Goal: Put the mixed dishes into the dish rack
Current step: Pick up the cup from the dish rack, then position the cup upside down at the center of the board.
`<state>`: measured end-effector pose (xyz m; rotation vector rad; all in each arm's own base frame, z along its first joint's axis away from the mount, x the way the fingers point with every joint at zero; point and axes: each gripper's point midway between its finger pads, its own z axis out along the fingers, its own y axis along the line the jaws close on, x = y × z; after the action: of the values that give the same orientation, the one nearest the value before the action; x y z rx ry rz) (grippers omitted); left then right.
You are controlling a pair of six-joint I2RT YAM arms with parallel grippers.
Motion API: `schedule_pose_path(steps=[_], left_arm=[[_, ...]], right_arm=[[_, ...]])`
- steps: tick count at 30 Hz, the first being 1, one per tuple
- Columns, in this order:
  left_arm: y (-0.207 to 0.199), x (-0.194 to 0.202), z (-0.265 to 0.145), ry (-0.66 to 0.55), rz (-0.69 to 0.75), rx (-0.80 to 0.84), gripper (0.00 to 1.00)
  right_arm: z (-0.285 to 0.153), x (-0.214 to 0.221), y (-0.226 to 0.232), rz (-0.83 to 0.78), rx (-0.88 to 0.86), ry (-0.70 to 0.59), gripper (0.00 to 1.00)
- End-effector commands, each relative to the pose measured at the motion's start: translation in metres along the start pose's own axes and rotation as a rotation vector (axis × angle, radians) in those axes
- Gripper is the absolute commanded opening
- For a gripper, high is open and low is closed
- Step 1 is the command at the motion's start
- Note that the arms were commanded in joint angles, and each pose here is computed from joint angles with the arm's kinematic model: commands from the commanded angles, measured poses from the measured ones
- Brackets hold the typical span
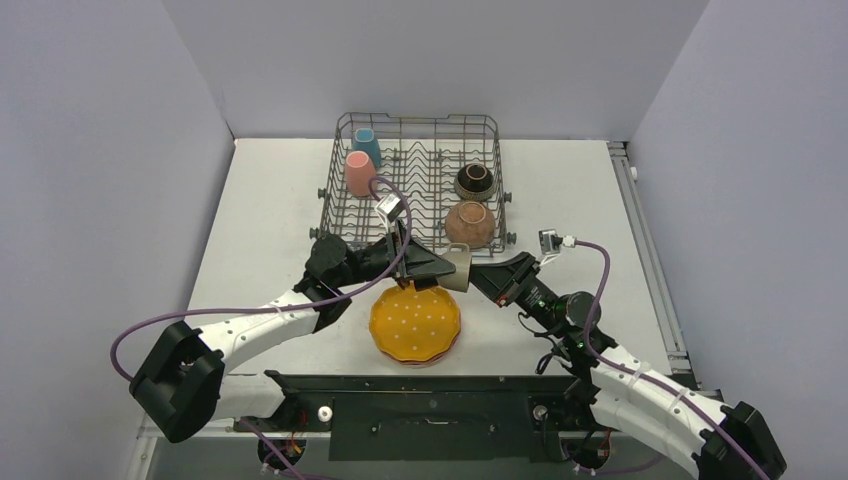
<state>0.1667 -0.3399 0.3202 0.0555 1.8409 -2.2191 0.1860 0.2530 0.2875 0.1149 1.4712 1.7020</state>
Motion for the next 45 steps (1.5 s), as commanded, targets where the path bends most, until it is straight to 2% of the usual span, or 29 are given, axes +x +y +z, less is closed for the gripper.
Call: schedule_pose_path(steps=[1, 7, 12, 19, 24, 29, 34, 36, 42, 45], left_arm=[[-0.033, 0.002, 0.002, 0.027, 0.095, 0.093, 0.10], [-0.034, -0.003, 0.000, 0.018, 0.116, 0.085, 0.05], [-0.031, -0.014, -0.004, 0.001, 0.132, 0.062, 0.00], [-0.015, -0.031, -0.011, -0.010, 0.155, -0.039, 0.00], [-0.006, -0.052, -0.022, -0.048, 0.233, -0.140, 0.00], [0.021, -0.071, -0.037, -0.073, 0.299, -0.321, 0.00], [0.028, -0.095, -0.047, -0.101, 0.353, -0.450, 0.00], [0.041, -0.102, -0.058, -0.100, 0.354, -0.567, 0.00], [0.062, -0.140, -0.088, -0.137, 0.501, -0.875, 0.00], [0.064, -0.156, -0.098, -0.163, 0.537, -0.966, 0.00]], right_arm=[[-0.004, -0.004, 0.014, -0.066, -0.041, -0.009, 0.17], [-0.010, -0.002, 0.007, -0.102, 0.009, 0.002, 0.25], [-0.013, -0.002, 0.005, -0.139, 0.035, 0.017, 0.27], [-0.019, -0.002, 0.000, -0.206, 0.100, 0.048, 0.29], [-0.028, -0.012, -0.003, -0.317, 0.196, 0.056, 0.31], [-0.036, -0.021, -0.003, -0.431, 0.265, 0.081, 0.32], [-0.043, -0.023, -0.009, -0.479, 0.327, 0.111, 0.33], [-0.045, -0.024, -0.012, -0.495, 0.350, 0.119, 0.33], [-0.050, -0.023, -0.018, -0.514, 0.393, 0.146, 0.34], [-0.051, -0.025, -0.022, -0.515, 0.419, 0.144, 0.34]])
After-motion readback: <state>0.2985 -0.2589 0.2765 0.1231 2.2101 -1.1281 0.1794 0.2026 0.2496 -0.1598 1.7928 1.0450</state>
